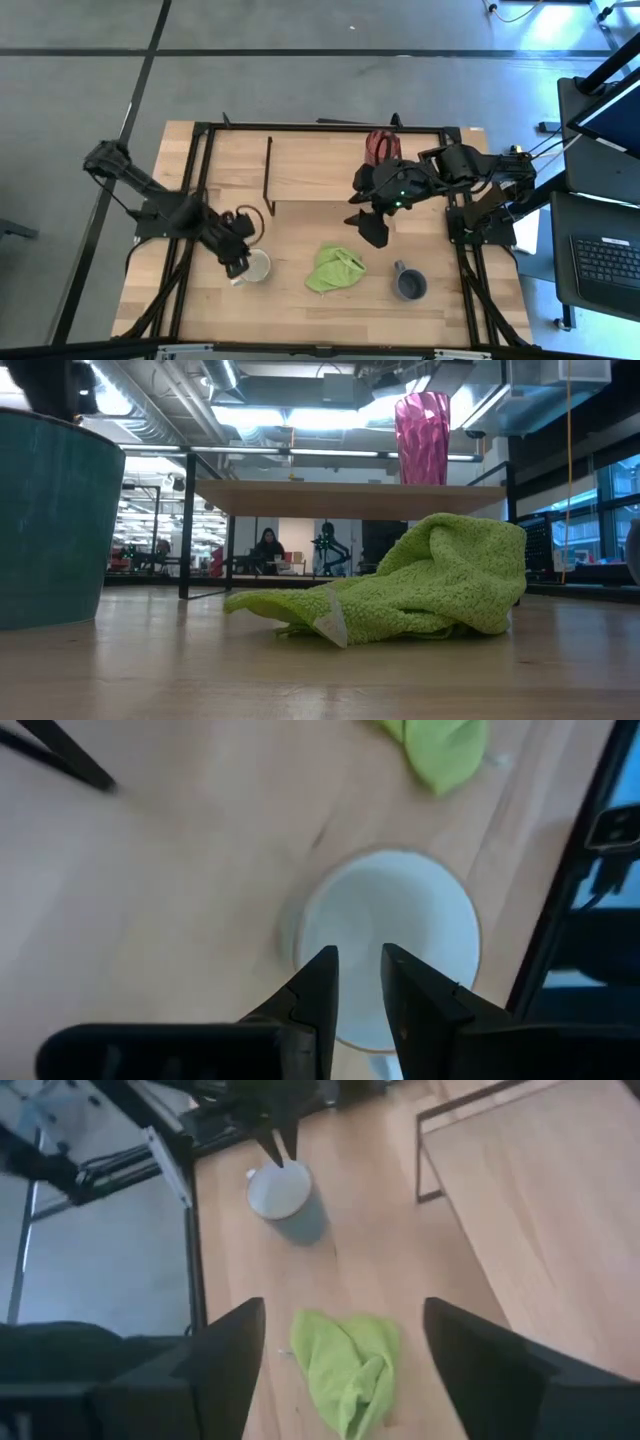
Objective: Stack small to large cups/mugs on shelf
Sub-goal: Put the blue mug on the shelf
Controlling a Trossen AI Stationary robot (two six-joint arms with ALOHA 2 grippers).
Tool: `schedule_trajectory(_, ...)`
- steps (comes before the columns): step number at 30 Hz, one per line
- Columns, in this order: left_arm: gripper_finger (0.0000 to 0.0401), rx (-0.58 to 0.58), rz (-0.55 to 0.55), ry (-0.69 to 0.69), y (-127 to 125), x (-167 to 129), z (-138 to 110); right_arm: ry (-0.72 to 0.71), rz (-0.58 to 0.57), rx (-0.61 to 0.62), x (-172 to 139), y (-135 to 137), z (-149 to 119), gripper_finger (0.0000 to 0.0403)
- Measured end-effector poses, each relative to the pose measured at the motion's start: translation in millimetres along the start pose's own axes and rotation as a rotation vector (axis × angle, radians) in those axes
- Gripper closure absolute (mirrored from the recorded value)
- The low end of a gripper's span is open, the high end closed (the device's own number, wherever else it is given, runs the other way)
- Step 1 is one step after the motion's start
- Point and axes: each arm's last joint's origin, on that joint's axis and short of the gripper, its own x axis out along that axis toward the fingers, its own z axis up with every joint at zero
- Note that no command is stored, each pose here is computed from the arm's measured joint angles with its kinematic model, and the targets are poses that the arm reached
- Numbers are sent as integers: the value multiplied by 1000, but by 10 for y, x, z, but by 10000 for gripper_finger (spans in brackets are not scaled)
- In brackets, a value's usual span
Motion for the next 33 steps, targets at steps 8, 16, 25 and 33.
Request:
schedule_trajectory(8,266,-7,135,39,-87,16,38,-22,14,-130,-106,9,12,92)
schedule_trajectory(16,247,-9,135,55,-123,23,55,-103,-63,-113,-216,-8,68,91)
schedule_trajectory(25,249,-28,258,118,-19,180,76,-136,-126,-59,-220,-93,117,91)
schedule_trajectory(33,249,-71,216,162,-1,196,137,-143,-137,9,-219,-146,142,91)
